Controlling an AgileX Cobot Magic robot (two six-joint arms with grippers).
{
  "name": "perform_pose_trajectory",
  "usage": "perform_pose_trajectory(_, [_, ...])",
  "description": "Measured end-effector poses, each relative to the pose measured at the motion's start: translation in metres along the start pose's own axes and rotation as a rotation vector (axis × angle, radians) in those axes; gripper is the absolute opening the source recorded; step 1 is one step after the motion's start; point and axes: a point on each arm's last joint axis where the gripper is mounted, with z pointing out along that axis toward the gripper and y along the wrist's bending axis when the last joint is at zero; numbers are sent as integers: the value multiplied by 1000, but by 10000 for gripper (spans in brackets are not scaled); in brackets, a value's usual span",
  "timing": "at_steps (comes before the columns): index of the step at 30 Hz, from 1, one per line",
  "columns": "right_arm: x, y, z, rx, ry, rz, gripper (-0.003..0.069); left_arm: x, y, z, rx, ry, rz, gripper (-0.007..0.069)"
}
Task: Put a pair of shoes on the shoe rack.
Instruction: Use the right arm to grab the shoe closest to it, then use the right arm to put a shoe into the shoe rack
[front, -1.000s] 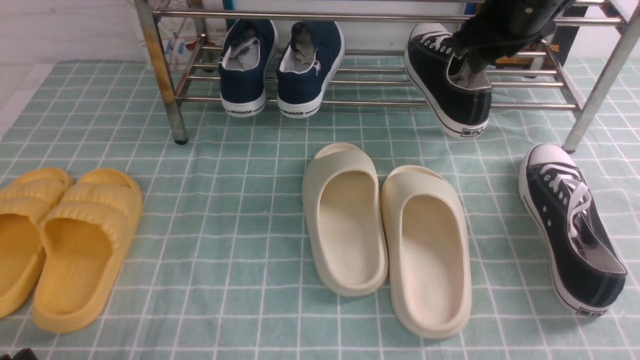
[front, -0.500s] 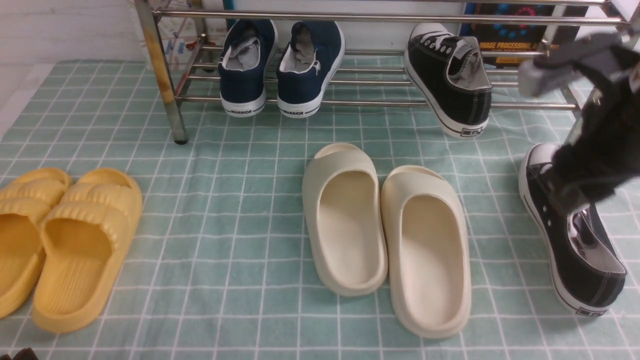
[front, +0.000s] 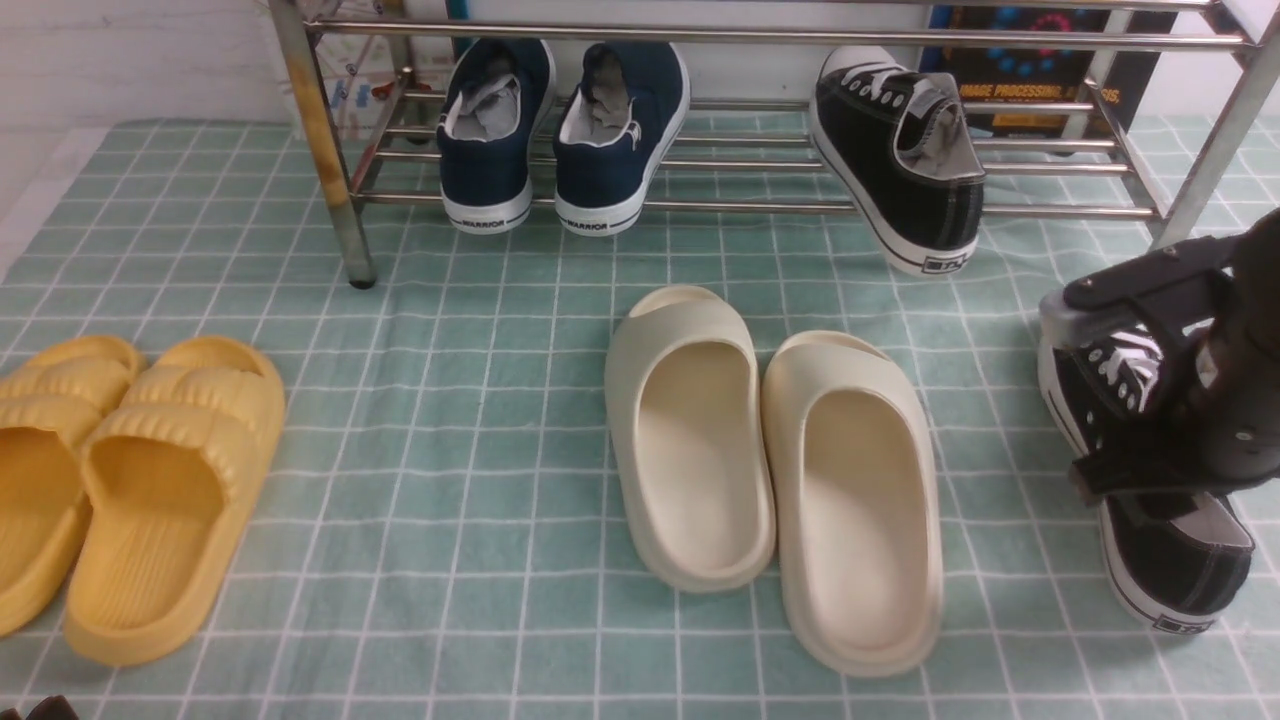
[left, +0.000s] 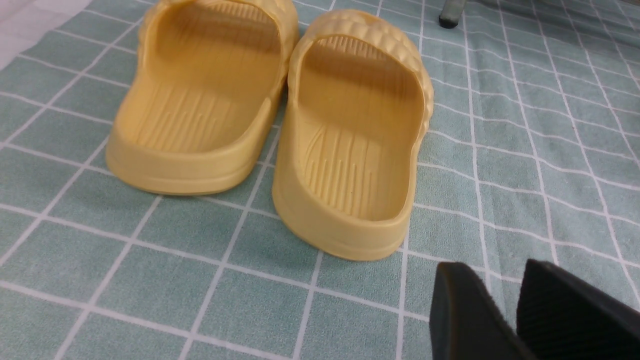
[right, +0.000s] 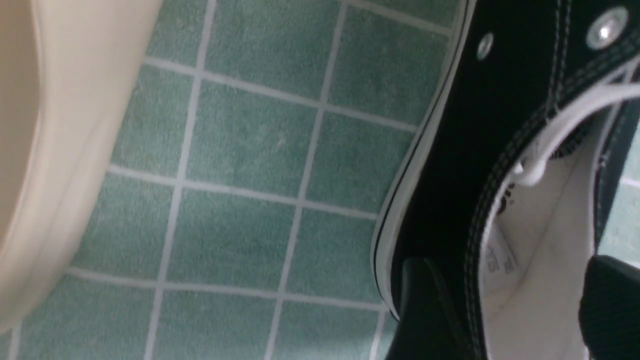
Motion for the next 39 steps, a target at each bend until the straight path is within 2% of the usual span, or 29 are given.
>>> perform_pose_trajectory(5, [-2,6,21,-5,52,6,379,0,0,0,0,0,0,197])
perform_pose_trajectory(8, [-3,9,31,-13,76,-7,262,0,0,0,0,0,0,200])
perform_pose_trajectory(9, [-3,9,31,-14,75,-12,190,0,0,0,0,0,0,202])
perform_pose_trajectory(12, [-3,8,28,-15,61,-11,35,0,0,0,0,0,0,205])
perform_pose_trajectory(13, [-3,7,25,-16,53,-9,22,0,0,0,0,0,0,206])
perform_pose_trajectory(22, [2,-6,-32,-21,-65,-32,13,0,0,0,0,0,0,211])
perform_pose_trajectory(30, [-26,-12,-65,-17,-183,-68,13,0,0,0,0,0,0,218])
perform_pose_trajectory(39, [-73,-44,-66,23,-209,-72,13,0,0,0,0,0,0,227])
